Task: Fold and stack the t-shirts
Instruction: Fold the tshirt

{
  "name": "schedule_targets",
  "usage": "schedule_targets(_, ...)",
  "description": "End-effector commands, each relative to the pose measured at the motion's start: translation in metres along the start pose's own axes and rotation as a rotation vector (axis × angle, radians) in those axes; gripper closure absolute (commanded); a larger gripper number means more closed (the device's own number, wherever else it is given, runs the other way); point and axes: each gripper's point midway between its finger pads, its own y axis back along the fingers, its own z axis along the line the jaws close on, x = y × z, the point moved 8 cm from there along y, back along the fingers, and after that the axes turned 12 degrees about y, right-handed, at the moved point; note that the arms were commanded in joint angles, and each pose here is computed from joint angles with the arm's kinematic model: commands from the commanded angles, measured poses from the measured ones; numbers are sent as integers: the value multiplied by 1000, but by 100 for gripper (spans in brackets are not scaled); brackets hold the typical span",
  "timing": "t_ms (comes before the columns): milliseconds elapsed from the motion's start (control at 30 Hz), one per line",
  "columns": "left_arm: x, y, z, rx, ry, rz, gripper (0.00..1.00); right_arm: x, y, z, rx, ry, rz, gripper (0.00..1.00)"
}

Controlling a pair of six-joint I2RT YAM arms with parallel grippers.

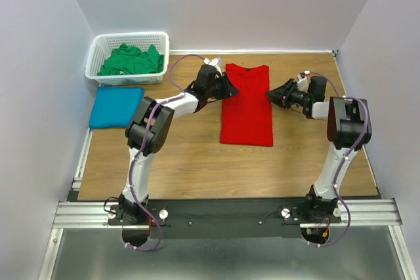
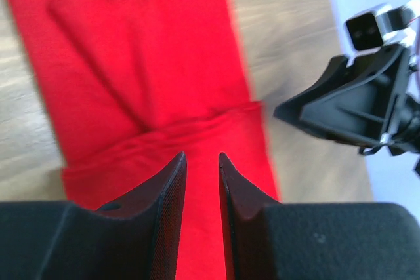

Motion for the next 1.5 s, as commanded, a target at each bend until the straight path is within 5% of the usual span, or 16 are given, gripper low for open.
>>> schedule_targets(0,14,-19,37,-70,22,94,67,-1,-17,-35,42,-36,-12,51)
schedule_targets(200,17,-23,78,-137,104,119,67,12,-21,-69,126,-68,-14,51)
schedule_targets(400,-2,-5,62,-139,64,56,66,1,-7,-41,109,-12,-50,50)
schedule_targets(567,-25,38,14,-114,2,-67,51,-13,17,6,203,124,-72,47)
schedule_targets(667,-21,68,3,-165,-41,-105,30,2,39,29,299,165,-43,46)
schedule_targets(933,-13,142,-29,-398,-222,-255,18,52,88,69,691,310,80,42)
schedule_targets(1133,39,156,-33,-531,-342,-166,18,102,99,81,841,348,215,42)
schedule_targets(1467,96,161,-17,-537,-339,-15,20,146,77,64,944,375,372,50)
